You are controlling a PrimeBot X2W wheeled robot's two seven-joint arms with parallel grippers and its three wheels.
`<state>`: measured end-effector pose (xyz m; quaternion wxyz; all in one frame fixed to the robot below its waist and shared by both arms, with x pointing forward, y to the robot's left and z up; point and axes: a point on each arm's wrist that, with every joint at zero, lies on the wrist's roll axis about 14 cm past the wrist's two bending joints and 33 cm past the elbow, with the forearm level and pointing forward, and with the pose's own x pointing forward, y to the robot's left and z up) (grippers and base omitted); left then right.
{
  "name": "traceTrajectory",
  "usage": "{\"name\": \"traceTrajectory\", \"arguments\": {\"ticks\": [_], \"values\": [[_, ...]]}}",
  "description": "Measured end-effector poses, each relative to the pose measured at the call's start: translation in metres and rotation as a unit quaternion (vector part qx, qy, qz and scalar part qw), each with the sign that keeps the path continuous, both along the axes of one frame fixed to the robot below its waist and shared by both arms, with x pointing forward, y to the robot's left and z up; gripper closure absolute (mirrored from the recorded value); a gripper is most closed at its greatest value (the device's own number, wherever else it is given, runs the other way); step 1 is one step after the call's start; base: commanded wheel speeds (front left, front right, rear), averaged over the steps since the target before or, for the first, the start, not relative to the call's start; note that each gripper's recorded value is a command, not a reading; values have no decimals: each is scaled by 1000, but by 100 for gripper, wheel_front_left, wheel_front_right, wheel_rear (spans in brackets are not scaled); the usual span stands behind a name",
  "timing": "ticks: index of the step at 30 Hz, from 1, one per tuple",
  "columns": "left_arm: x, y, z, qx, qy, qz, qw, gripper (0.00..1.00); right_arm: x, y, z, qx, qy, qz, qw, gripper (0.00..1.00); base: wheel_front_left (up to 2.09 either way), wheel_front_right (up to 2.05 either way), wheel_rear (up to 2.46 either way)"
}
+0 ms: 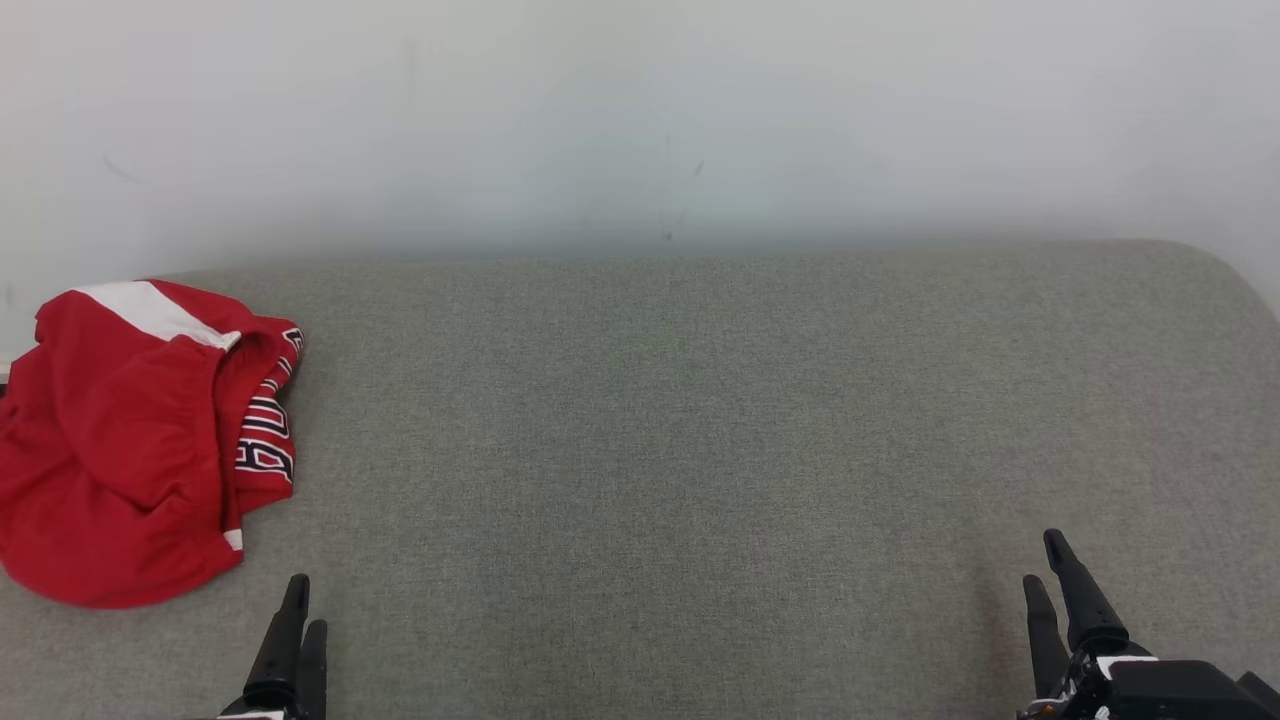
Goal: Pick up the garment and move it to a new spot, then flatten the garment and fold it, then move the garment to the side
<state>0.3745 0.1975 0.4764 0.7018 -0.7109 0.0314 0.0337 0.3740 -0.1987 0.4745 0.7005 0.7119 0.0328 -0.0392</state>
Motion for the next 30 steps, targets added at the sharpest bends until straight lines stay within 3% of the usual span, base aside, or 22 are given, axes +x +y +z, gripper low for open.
{"name": "traceTrajectory", "arguments": {"ticks": [13, 21, 30], "values": [[-2, -3, 3, 22, -5, 11, 1000, 0, 0, 8, 8, -31, -12, -1, 999, 0, 0, 0, 0], [-4, -3, -2, 87, 6, 9, 996, 0, -1, 7, 9, -76, -12, -6, 997, 0, 0, 0, 0], [-6, -5, -6, 181, 23, 0, 983, 0, -3, 8, 6, -170, -7, 2, 985, 0, 0, 0, 0]]}}
